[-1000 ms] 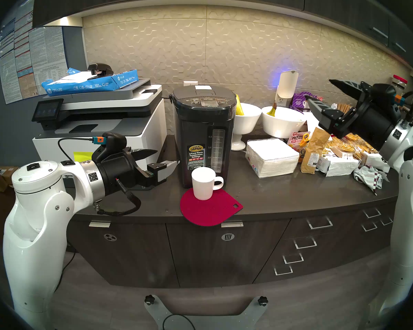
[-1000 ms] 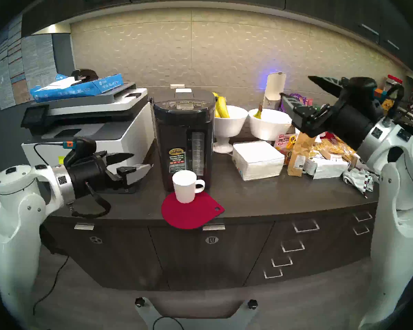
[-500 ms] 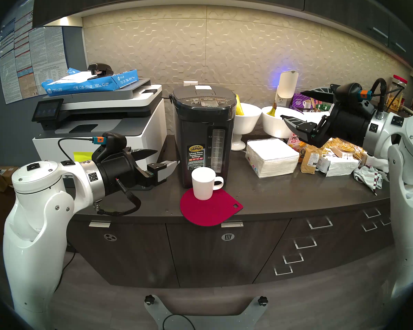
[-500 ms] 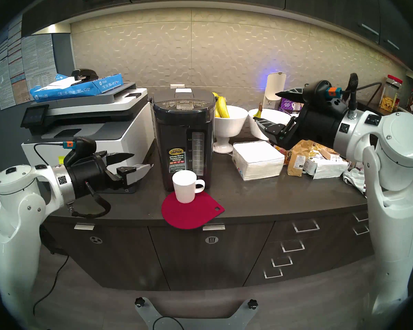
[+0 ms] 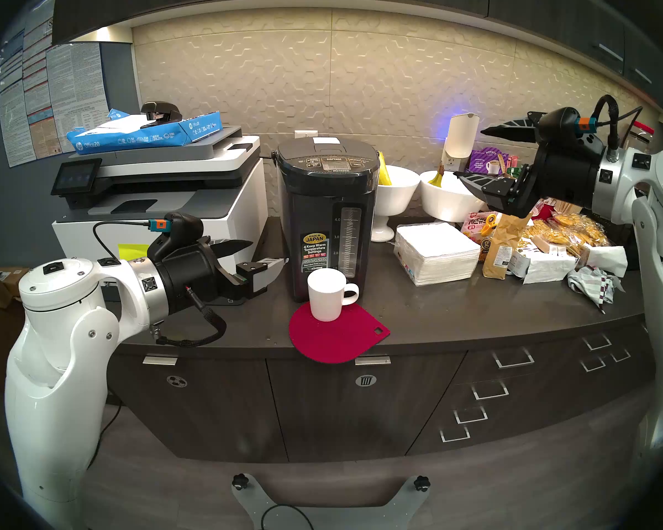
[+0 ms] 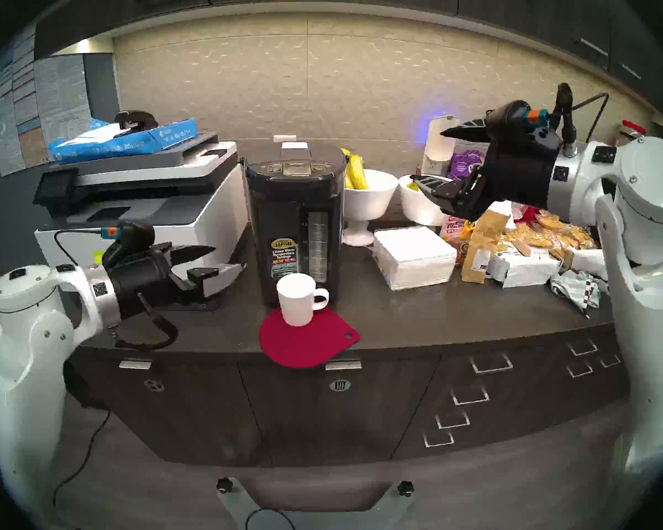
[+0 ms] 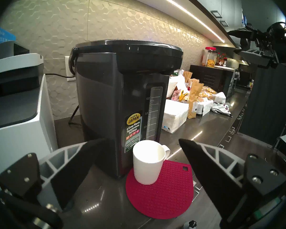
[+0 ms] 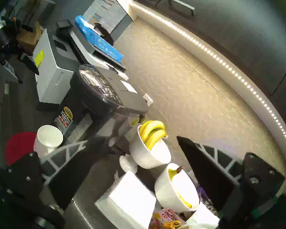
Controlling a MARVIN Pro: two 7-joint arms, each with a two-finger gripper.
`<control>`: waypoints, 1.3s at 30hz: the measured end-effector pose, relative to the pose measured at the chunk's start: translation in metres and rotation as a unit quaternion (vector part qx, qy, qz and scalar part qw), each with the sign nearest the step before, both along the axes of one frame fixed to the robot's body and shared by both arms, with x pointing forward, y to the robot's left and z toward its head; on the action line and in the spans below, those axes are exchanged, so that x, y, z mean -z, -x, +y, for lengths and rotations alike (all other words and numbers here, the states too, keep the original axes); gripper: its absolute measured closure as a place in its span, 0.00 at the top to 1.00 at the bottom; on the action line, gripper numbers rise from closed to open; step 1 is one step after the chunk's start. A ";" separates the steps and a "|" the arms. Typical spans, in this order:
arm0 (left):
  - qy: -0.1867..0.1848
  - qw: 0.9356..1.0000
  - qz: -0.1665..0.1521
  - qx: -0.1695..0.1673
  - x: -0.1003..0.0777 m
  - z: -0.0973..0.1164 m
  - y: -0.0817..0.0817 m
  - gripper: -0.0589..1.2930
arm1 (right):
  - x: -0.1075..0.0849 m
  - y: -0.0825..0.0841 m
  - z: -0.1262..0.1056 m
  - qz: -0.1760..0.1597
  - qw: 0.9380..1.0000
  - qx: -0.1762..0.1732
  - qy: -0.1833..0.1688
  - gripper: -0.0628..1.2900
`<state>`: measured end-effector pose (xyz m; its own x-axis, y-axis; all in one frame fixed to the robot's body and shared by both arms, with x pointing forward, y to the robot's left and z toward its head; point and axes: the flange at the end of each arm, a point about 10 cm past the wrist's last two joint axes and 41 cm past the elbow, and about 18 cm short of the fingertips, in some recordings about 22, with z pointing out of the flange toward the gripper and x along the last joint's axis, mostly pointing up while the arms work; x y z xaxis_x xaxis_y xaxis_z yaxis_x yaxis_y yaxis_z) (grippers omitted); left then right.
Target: Press the water dispenser button and fill the cup
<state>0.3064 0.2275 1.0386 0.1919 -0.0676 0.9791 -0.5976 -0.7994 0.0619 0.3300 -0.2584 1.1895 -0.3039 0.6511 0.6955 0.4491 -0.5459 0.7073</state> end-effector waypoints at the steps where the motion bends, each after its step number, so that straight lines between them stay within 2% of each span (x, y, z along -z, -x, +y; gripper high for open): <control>1: 0.000 1.000 0.000 0.000 0.000 0.000 0.000 0.98 | 0.000 -0.001 0.000 -0.001 1.000 -0.001 0.001 0.96; 8: 0.000 1.000 0.000 0.000 0.000 0.000 0.000 0.98 | 0.002 -0.019 0.008 -0.002 1.000 -0.006 0.006 0.96; 14: 0.000 1.000 0.000 0.000 0.000 0.000 0.000 0.98 | -0.002 -0.026 0.015 -0.010 1.000 -0.010 0.000 0.97; 33: 0.000 1.000 0.000 0.000 0.000 0.000 0.000 0.98 | -0.039 -0.027 0.039 -0.057 0.997 -0.027 -0.034 0.96; 39: 0.000 1.000 0.000 0.000 0.000 0.000 0.000 0.98 | -0.051 -0.034 0.043 -0.069 0.996 -0.021 -0.053 0.96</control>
<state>0.3064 0.2276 1.0385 0.1923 -0.0676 0.9790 -0.5975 -0.7994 0.0622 0.3636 -0.2156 1.2406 -0.4269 0.5602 0.7098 0.3760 -0.6039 0.7028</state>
